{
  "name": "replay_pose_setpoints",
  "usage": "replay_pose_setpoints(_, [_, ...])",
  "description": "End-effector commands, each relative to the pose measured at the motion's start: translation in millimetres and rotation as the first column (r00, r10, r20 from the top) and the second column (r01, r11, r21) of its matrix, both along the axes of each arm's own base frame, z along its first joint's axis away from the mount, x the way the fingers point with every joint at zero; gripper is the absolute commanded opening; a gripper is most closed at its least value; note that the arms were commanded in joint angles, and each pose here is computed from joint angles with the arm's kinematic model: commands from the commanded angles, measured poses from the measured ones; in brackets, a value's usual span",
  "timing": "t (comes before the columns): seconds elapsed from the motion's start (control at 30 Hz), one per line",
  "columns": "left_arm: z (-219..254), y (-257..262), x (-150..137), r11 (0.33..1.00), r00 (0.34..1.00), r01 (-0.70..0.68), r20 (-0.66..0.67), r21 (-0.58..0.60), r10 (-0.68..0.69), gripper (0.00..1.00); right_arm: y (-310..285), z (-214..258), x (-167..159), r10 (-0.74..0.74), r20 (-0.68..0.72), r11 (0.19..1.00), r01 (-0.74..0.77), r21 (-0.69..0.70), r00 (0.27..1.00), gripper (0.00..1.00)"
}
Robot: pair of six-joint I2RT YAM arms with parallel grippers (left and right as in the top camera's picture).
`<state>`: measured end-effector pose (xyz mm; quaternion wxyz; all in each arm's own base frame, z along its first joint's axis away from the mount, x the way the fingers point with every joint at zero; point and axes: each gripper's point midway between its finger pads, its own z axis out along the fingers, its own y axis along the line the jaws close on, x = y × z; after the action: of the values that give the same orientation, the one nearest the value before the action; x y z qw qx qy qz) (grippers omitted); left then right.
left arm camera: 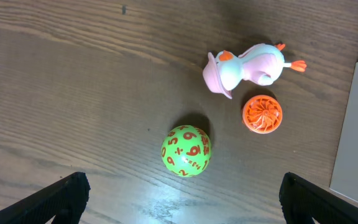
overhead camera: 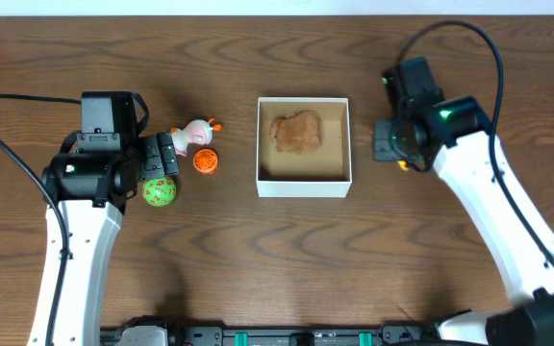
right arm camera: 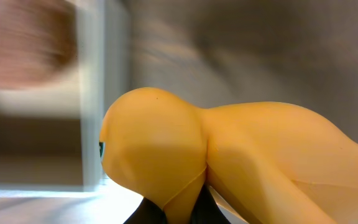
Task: Pack container
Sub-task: 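Carry the yellow figure with the right gripper into the box and release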
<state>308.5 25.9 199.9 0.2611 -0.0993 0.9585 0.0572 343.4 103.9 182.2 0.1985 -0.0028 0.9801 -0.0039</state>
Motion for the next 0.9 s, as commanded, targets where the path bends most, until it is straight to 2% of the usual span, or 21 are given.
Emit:
replay_pose_setpoints(0.0, [4.6,1.4,3.1,1.0,1.0,0.007,0.007,0.008,-0.007,0.98,24.8,27.9,1.6,0.041,0.077,0.999,-0.044,0.031,0.996,0.01])
replay_pose_setpoints(0.13, [4.6,1.4,3.1,1.0,1.0,0.007,0.007,0.008,-0.007,0.98,50.8,34.9,5.5,0.09,0.132,0.994,-0.098,0.056,0.987,0.01])
replay_pose_setpoints(0.27, [4.6,1.4,3.2,1.0,1.0,0.007,0.007,0.008,-0.007,0.98,81.2,38.4,15.0,0.281,0.21,0.958,-0.287,-0.002,0.936,0.01])
replay_pose_setpoints(0.33, [4.6,1.4,3.1,1.0,1.0,0.007,0.007,0.008,-0.007,0.98,92.4,37.3,14.9,0.393,0.216,0.919,-0.389,-0.061,0.894,0.01])
replay_pose_setpoints(0.43, [4.6,1.4,3.2,1.0,1.0,0.007,0.007,0.008,-0.007,0.98,101.0,30.8,14.1,0.481,0.198,0.877,-0.469,-0.105,0.854,0.01])
replay_pose_setpoints(0.57, [4.6,1.4,3.1,1.0,1.0,0.007,0.007,0.008,-0.007,0.98,116.7,11.7,0.9,0.701,0.111,0.713,-0.689,-0.132,0.705,0.01])
replay_pose_setpoints(0.63, [4.6,1.4,3.1,1.0,1.0,0.007,0.007,0.008,-0.007,0.98,123.9,-0.5,-7.8,0.806,0.061,0.592,-0.795,-0.134,0.589,0.01])
replay_pose_setpoints(0.8, [4.6,1.3,3.1,1.0,1.0,0.007,0.007,0.008,-0.007,0.98,129.5,-27.1,-16.1,0.934,-0.036,0.345,-0.926,-0.155,0.355,0.01])
replay_pose_setpoints(0.87, [4.6,1.4,3.2,1.0,1.0,0.007,0.007,0.008,-0.007,0.98,129.7,-39.8,-15.5,0.967,-0.085,0.222,-0.959,-0.176,0.24,0.01])
